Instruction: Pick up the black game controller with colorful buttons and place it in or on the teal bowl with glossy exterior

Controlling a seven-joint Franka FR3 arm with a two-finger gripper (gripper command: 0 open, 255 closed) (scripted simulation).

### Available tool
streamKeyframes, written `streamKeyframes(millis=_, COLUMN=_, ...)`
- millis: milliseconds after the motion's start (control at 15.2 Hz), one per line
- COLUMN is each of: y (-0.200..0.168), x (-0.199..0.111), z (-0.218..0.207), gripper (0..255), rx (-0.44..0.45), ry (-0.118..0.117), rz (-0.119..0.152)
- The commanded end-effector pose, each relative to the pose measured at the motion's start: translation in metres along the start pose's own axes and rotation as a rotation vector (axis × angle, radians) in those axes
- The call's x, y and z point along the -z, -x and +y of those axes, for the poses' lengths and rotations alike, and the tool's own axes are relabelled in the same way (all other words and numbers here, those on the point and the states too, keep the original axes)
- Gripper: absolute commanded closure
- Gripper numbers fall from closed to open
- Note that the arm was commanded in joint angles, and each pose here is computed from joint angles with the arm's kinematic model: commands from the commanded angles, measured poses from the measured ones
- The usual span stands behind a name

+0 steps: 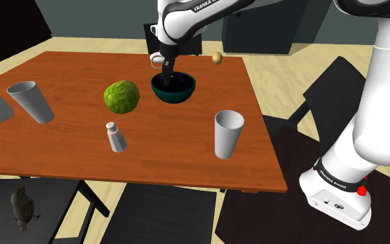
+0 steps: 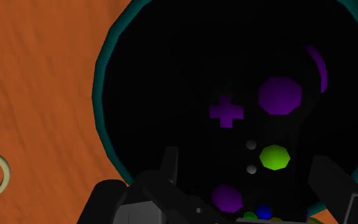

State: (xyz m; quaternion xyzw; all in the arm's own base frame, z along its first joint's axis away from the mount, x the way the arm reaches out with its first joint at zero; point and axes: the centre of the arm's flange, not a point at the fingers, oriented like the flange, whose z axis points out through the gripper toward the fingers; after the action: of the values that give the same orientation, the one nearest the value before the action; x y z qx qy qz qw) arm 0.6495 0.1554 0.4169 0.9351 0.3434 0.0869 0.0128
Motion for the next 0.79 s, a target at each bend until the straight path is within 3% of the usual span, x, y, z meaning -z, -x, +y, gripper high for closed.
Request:
streamKeyframes(millis=0, y=0.000, x=0.000, z=0.000, gripper=0, rx=0.000, ry=0.000, rz=0.000)
streamKeyframes(millis=66, y=0.000, x=0.000, z=0.000, gripper=0, rx=0.000, ry=0.000, rz=0.000)
streamKeyframes(millis=330, y=0.000, x=0.050, z=0.000, gripper=0, rx=0.000, ry=0.000, rz=0.000)
streamKeyframes(millis=726, y=0.000, x=0.050, z=0.000, gripper=0, rx=0.000, ry=0.000, rz=0.000)
